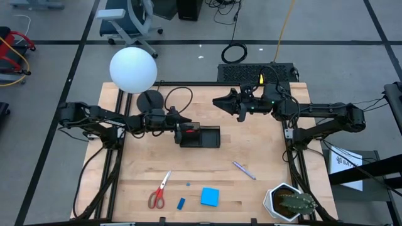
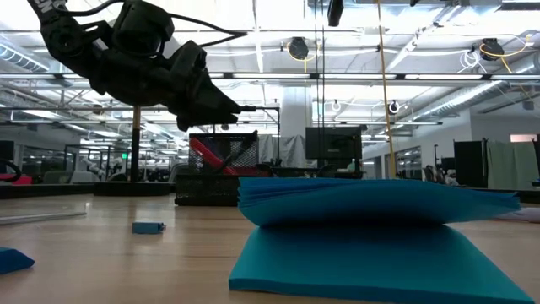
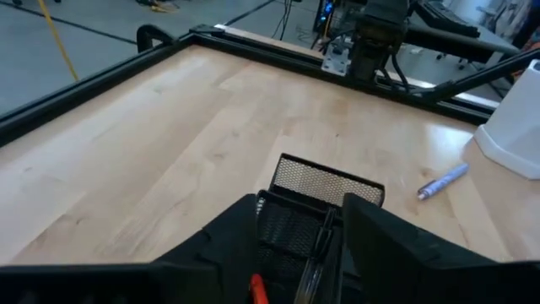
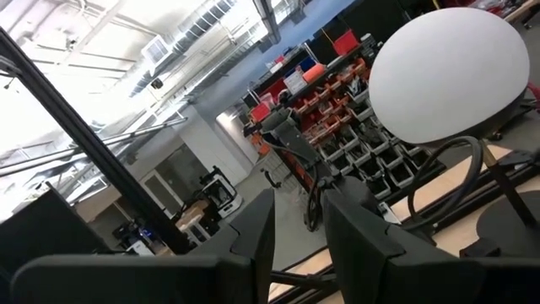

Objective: Pick and place office supplies into organizer
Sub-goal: Put the purple pen into the desk organizer

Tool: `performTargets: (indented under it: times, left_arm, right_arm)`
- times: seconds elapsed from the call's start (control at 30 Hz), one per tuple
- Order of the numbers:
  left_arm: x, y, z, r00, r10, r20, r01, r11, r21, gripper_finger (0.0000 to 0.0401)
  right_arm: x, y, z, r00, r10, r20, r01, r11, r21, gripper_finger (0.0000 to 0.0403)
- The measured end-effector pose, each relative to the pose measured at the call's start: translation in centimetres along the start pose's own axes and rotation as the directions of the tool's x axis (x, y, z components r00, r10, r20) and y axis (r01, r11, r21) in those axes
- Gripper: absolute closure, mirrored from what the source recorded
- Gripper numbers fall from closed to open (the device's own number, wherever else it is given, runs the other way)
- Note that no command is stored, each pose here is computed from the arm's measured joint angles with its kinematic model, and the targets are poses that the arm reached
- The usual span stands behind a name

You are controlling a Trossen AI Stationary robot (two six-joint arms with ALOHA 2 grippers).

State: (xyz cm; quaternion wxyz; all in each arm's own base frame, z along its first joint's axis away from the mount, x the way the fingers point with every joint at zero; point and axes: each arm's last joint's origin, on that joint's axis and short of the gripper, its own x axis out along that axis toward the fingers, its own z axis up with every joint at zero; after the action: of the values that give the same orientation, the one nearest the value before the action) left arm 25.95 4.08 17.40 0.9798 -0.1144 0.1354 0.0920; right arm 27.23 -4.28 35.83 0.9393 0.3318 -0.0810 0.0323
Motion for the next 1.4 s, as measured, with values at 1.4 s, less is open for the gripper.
performTargets:
  times: [1.4]
  left_arm:
    - [-0.3, -5.8, 17.9, 0.930, -0.249, 0.272, 0.237, 0.968, 0.077, 0.0206]
  right_arm:
    - [-2.8, 8.6, 0.1, 0.825, -0.202, -0.528, 0.141, 0.978, -0.153, 0.0310]
